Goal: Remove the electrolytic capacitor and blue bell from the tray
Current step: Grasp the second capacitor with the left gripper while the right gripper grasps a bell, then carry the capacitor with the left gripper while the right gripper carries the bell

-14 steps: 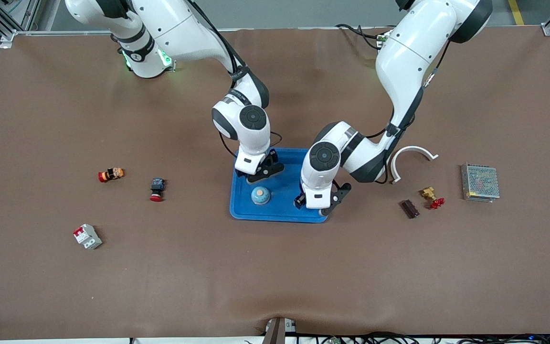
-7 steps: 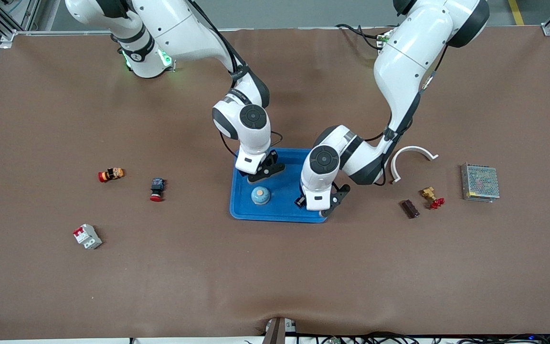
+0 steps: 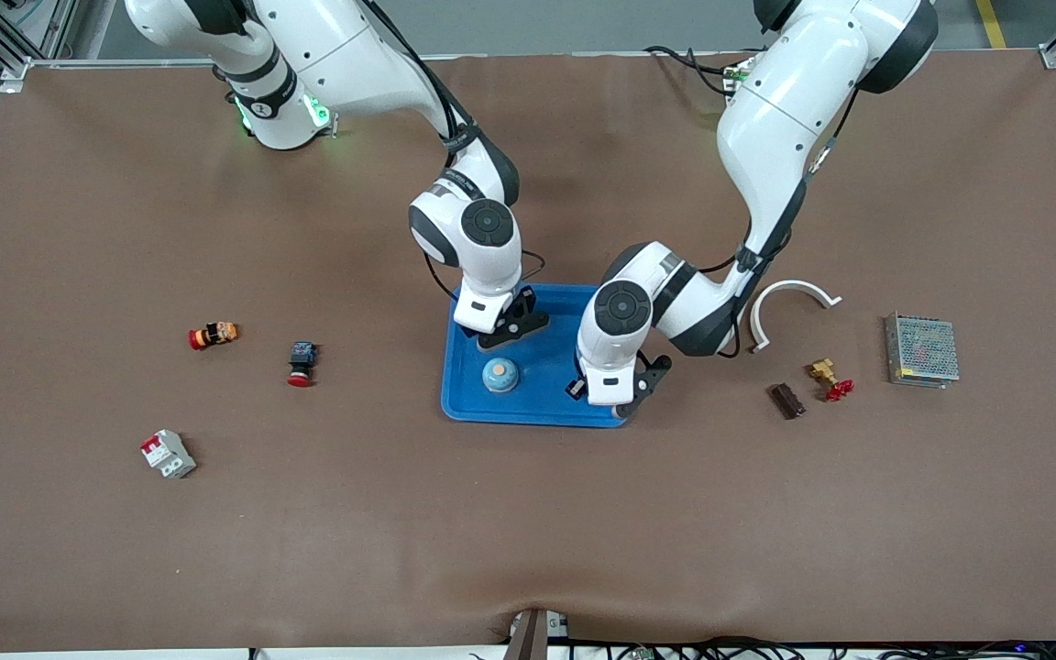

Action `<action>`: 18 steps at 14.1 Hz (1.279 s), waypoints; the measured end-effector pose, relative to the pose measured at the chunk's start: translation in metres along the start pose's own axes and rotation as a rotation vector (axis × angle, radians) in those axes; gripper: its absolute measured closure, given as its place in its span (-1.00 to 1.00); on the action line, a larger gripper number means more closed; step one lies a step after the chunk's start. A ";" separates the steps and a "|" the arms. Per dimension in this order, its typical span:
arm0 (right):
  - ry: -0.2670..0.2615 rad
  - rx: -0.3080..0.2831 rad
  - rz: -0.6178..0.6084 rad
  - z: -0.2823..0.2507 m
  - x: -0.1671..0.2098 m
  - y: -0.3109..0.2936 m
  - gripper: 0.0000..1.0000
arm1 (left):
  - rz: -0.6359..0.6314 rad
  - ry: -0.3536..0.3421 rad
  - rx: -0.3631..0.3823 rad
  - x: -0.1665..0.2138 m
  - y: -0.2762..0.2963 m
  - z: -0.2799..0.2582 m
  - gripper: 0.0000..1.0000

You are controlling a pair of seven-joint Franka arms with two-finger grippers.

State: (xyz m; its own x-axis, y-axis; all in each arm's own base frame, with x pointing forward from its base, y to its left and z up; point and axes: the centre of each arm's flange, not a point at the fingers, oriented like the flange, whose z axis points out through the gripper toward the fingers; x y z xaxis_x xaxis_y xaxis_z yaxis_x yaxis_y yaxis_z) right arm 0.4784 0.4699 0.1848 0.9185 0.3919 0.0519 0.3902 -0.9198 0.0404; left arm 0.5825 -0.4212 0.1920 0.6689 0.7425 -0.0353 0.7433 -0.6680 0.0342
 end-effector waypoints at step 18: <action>-0.098 0.107 -0.161 -0.116 0.056 0.179 -0.32 | 0.078 0.077 0.104 0.124 -0.069 -0.193 0.31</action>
State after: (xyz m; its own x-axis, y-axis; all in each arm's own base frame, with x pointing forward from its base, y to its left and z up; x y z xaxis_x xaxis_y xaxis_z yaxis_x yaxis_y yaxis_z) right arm 0.5924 0.3288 0.3107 0.8433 0.5356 -0.0439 0.5325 -0.8438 -0.0662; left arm 0.6138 -0.2742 0.3779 0.7258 0.6867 0.0401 0.6876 -0.7227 -0.0703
